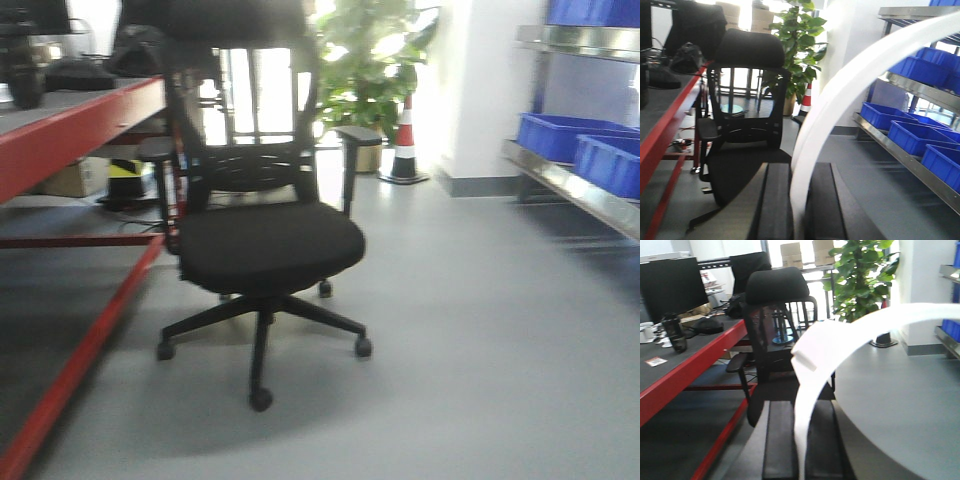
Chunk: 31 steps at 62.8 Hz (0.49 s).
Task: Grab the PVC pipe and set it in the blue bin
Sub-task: 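Drive the base away from the table toward the blue bin shelf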
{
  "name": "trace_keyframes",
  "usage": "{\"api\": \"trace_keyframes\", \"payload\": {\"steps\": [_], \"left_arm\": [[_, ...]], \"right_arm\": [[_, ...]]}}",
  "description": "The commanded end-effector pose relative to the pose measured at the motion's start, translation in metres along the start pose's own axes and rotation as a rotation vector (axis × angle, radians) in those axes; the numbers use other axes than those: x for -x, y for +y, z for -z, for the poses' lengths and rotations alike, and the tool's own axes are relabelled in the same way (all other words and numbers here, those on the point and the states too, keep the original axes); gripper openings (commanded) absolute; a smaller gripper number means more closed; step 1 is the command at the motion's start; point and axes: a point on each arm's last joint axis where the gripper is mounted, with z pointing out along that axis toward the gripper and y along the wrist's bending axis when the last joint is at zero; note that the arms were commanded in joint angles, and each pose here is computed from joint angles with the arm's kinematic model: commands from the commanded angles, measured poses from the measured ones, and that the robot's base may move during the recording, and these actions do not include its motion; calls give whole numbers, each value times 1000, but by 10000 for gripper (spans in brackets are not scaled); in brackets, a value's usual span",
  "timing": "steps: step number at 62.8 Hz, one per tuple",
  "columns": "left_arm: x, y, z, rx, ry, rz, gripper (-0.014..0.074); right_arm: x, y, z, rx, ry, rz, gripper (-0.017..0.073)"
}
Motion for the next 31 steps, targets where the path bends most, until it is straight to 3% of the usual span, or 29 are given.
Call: {"api": "trace_keyframes", "payload": {"steps": [1, 31], "left_arm": [[3, -1, 1, -6, -29, 13, -111], [3, -1, 1, -6, -29, 13, -111]], "right_arm": [[2, 0, 2, 0, -31, 15, -162], [2, 0, 2, 0, -31, 15, -162]]}}
